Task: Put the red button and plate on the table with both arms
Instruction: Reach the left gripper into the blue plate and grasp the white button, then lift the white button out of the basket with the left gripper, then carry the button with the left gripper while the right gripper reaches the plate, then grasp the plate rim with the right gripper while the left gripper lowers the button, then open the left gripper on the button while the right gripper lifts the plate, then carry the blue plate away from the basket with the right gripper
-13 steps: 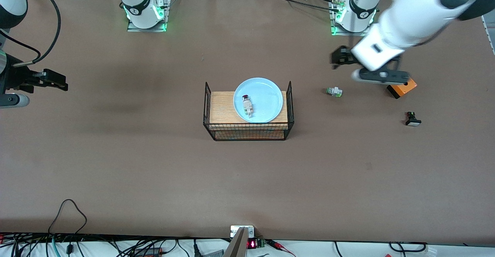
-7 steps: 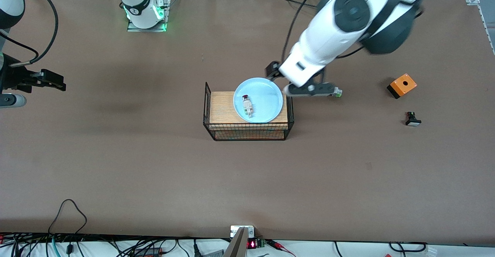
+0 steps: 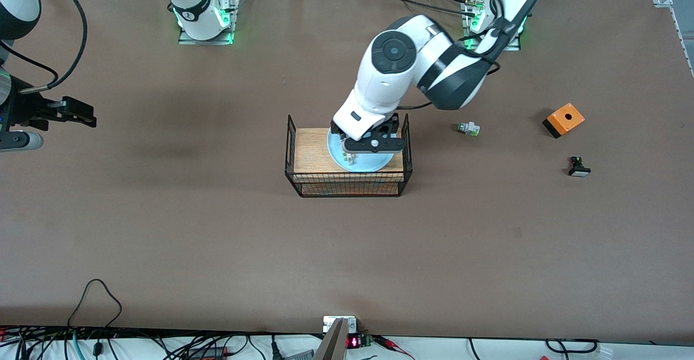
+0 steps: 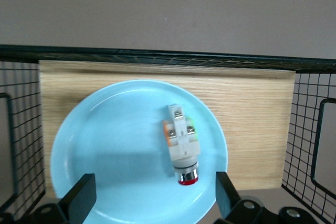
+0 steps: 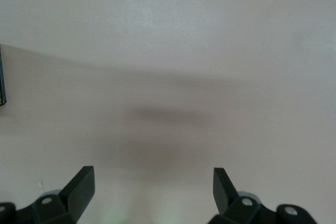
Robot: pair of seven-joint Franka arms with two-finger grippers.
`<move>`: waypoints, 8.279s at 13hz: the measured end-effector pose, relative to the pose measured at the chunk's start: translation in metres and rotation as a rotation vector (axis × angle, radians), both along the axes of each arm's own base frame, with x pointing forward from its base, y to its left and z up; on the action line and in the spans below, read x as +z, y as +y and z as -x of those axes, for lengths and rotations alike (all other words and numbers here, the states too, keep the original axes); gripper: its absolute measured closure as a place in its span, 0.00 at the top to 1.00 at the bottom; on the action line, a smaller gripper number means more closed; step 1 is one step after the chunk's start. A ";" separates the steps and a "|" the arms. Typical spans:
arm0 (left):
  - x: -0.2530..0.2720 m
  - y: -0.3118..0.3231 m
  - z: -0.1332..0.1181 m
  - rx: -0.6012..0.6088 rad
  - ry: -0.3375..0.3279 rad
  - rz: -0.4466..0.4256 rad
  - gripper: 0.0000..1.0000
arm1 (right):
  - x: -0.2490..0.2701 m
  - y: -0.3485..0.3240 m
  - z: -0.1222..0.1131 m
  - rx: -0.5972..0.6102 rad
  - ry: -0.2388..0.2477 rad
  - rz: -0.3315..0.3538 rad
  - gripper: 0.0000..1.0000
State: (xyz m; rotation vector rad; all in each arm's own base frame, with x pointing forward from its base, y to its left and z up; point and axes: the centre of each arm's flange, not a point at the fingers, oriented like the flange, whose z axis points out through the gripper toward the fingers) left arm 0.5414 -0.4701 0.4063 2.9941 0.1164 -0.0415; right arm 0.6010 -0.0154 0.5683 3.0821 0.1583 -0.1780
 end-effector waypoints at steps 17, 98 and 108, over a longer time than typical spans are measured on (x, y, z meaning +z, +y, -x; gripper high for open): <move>-0.057 -0.023 -0.004 0.003 -0.066 -0.036 0.33 | 0.001 0.007 0.000 0.011 -0.001 0.000 1.00; 0.153 0.420 -0.028 -0.048 0.010 -0.173 1.00 | -0.123 0.513 0.135 -0.986 0.028 0.155 0.04; 0.152 0.418 -0.024 -0.053 0.015 -0.177 1.00 | -0.033 0.490 0.192 -0.801 0.028 0.297 0.04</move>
